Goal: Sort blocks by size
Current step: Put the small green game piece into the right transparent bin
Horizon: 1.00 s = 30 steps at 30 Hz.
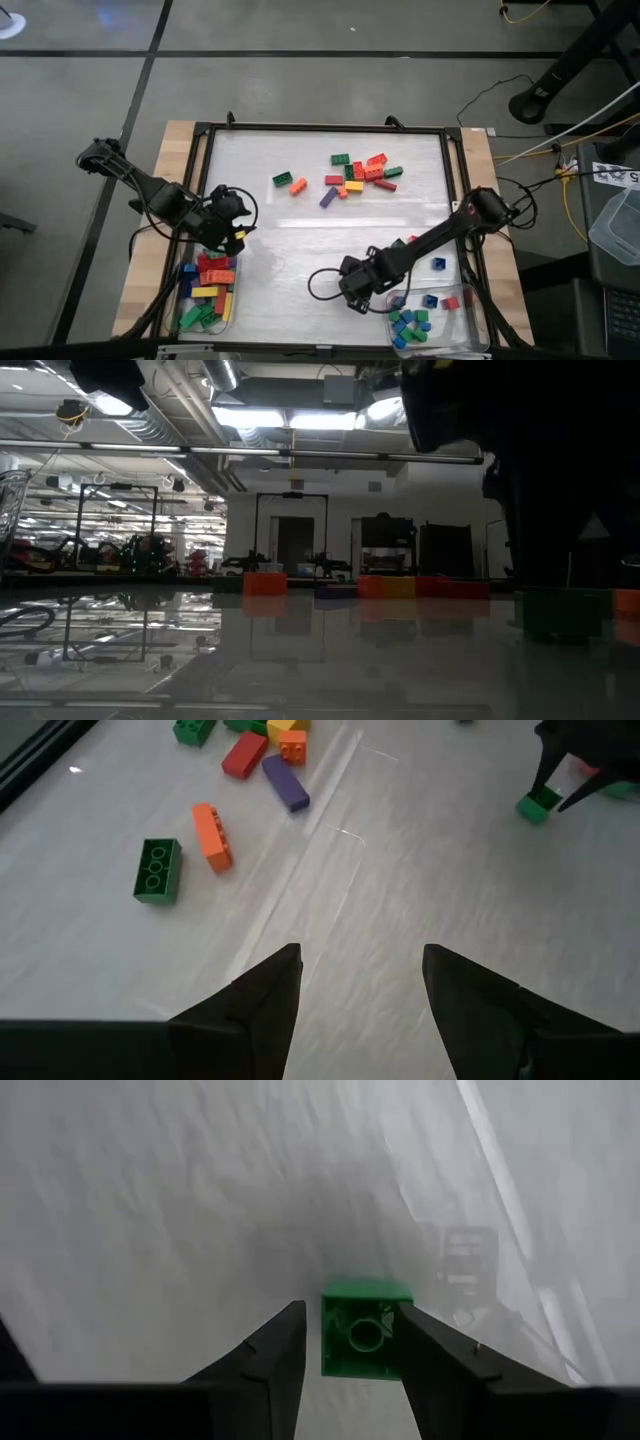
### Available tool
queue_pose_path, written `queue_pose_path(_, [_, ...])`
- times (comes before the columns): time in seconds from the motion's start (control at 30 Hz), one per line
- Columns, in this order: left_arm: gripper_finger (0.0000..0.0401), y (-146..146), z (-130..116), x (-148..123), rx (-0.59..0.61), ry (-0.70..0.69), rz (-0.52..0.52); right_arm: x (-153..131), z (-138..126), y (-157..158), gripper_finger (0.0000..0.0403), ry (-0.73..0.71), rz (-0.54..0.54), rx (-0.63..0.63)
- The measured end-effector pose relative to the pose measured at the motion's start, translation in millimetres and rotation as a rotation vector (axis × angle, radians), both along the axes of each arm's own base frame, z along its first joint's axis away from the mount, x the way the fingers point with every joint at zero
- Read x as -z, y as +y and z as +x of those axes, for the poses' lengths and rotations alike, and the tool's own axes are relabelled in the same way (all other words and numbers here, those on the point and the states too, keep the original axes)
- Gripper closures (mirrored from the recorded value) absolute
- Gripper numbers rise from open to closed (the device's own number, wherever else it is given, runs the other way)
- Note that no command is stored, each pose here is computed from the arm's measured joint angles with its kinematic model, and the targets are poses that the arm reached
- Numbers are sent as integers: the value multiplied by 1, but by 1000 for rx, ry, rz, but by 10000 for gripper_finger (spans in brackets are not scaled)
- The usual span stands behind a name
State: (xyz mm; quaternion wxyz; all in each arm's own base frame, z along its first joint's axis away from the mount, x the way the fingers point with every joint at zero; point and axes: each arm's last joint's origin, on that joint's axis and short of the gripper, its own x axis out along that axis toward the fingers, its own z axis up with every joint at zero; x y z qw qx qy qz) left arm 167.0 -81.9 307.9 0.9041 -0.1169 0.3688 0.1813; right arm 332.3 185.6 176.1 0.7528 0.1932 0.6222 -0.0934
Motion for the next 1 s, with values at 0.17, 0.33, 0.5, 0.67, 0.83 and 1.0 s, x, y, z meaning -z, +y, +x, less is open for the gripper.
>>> queue_pose_path(0.17, [203, 0, 0, 0, -3, -1, -3, 11, 1, 1, 253, 32, -11, -2])
queue_pose_path(0.33, [203, 0, 0, 0, -3, 0, -3, 16, 3, 2, 253, 41, -27, -6])
queue_pose_path(0.5, [203, 0, 0, 0, -4, -1, -5, 22, 3, 2, 253, 61, -36, -9])
queue_pose_path(0.67, [203, 0, 0, 0, -4, -2, -5, 25, 2, 1, 261, 82, -50, -9])
queue_pose_path(0.83, [203, 0, 0, 0, -4, -2, -5, 24, 2, 1, 299, 82, -53, -8])
queue_pose_path(1.0, [203, 0, 0, 0, -4, -3, -6, 18, 9, 4, 300, 49, -62, -54])
